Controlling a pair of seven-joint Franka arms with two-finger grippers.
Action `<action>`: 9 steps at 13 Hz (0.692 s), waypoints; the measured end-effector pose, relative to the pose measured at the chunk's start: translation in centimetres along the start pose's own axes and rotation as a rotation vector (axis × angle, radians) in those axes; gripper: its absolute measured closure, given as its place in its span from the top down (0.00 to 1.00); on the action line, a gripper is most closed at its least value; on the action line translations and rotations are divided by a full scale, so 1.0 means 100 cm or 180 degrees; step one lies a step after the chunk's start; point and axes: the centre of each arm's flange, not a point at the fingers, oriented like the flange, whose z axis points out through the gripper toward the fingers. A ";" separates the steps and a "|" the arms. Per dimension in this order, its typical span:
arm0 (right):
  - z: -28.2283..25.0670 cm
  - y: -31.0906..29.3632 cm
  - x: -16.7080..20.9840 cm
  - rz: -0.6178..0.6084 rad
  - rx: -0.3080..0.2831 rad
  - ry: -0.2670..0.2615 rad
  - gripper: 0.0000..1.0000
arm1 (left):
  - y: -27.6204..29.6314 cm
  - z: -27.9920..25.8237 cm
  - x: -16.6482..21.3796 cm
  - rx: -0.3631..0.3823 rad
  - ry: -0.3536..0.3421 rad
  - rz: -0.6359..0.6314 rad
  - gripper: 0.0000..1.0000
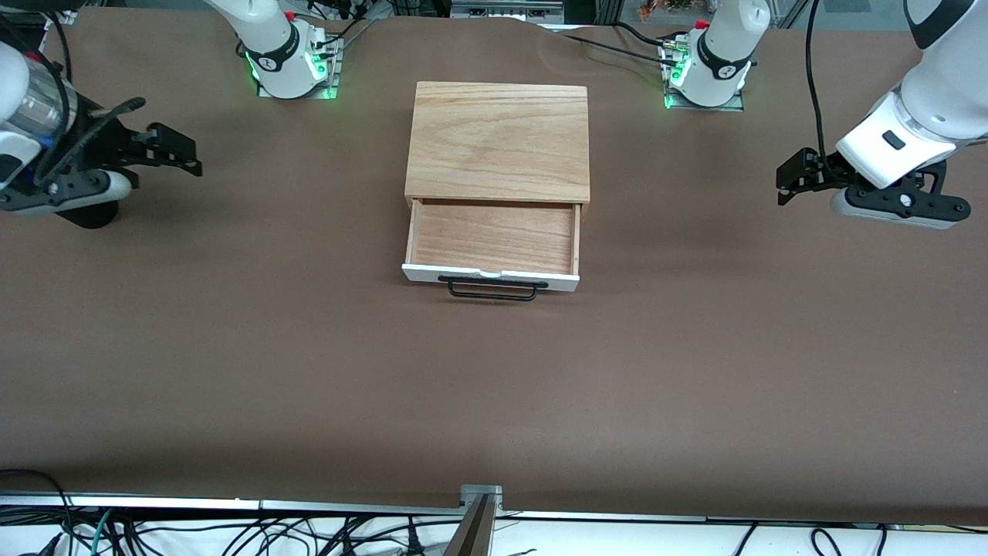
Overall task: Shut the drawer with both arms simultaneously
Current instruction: 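Move the left gripper and the right gripper toward the drawer front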
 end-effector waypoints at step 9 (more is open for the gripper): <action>0.177 -0.155 0.111 -0.0286 0.0883 0.0001 1.00 | 0.090 0.135 0.066 -0.0898 -0.0336 0.0112 1.00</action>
